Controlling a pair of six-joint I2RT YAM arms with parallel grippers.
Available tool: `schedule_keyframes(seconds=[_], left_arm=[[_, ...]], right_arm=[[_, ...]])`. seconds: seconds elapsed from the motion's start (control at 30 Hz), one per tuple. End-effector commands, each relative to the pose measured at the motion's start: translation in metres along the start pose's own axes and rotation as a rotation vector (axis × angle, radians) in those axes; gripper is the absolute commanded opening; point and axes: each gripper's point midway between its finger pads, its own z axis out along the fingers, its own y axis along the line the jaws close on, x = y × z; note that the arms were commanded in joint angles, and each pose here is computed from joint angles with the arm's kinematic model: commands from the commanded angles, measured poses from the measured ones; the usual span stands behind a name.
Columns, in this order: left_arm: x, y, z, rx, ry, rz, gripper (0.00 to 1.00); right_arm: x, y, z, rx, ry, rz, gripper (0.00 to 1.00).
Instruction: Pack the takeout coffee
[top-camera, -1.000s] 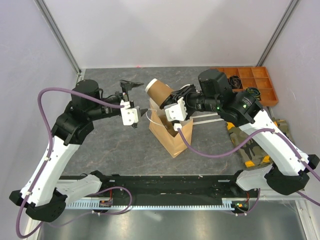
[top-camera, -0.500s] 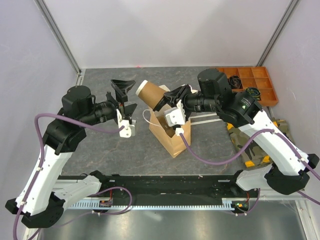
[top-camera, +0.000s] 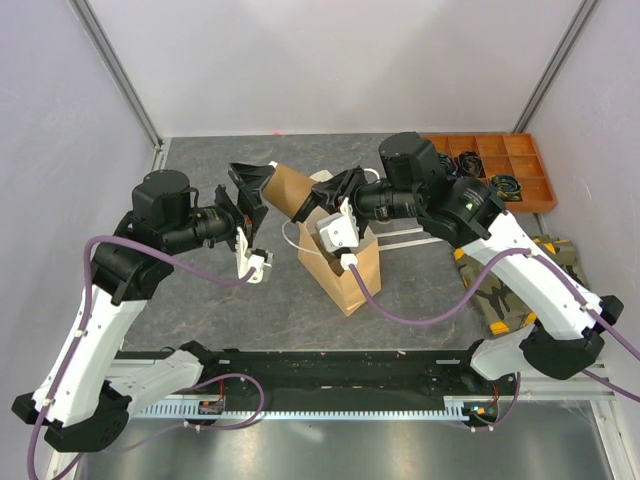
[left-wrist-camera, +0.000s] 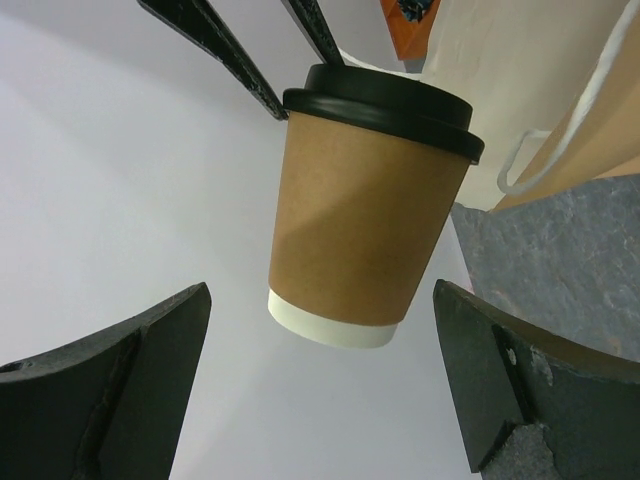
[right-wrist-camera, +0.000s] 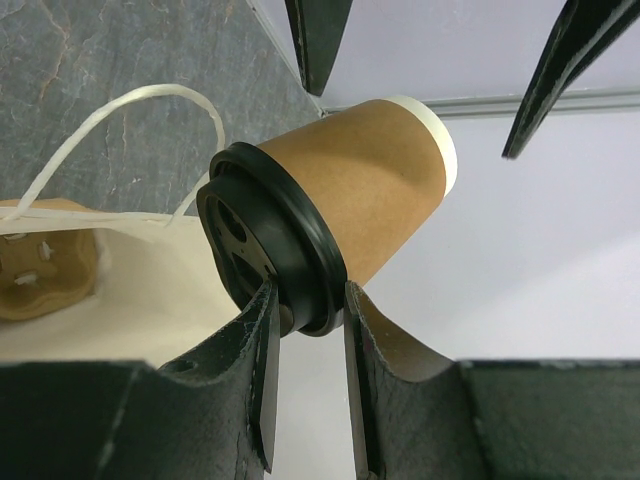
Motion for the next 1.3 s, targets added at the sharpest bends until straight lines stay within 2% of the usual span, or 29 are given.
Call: schedule_keyframes(seconds=[0.0,0.77,0.83,0.93,0.97,1.07,1.13,1.17,1.23,1.27], left_arm=[[-0.003,0.015,0.0,-0.028,-0.017,0.113,1.0],[0.001,0.005,0.022,-0.015,-0.043,0.202,0.98],[0.002,0.004,0.023,-0.01,-0.035,0.205,0.93],[0.004,0.002,0.023,-0.004,-0.03,0.202,0.76],[0.004,0.003,0.023,-0.005,-0.03,0.189,0.66],[0.003,0.004,0.021,-0.017,-0.029,0.15,0.5],[0.005,0.004,0.019,-0.024,-0.019,0.12,0.48],[0.005,0.008,0.017,-0.047,-0.011,0.084,0.46],[0.008,0.013,0.014,-0.087,0.007,0.007,0.46],[0.01,0.016,0.013,-0.113,0.012,-0.078,0.46]], right_arm=[[-0.021,-0.021,-0.002,0.049,-0.072,-0.055,0.05],[-0.045,-0.028,0.011,0.056,-0.159,-0.141,0.05],[-0.047,-0.028,0.012,0.056,-0.164,-0.146,0.05],[-0.05,-0.029,0.013,0.06,-0.169,-0.154,0.05],[-0.05,-0.029,0.015,0.06,-0.17,-0.155,0.06],[-0.047,-0.029,0.015,0.069,-0.158,-0.138,0.18],[-0.042,-0.035,0.014,0.106,-0.132,-0.094,0.47],[-0.039,-0.034,0.016,0.115,-0.122,-0.068,0.72],[-0.039,-0.051,0.008,0.204,-0.107,-0.005,0.86],[-0.033,-0.054,0.004,0.232,-0.074,0.017,0.97]])
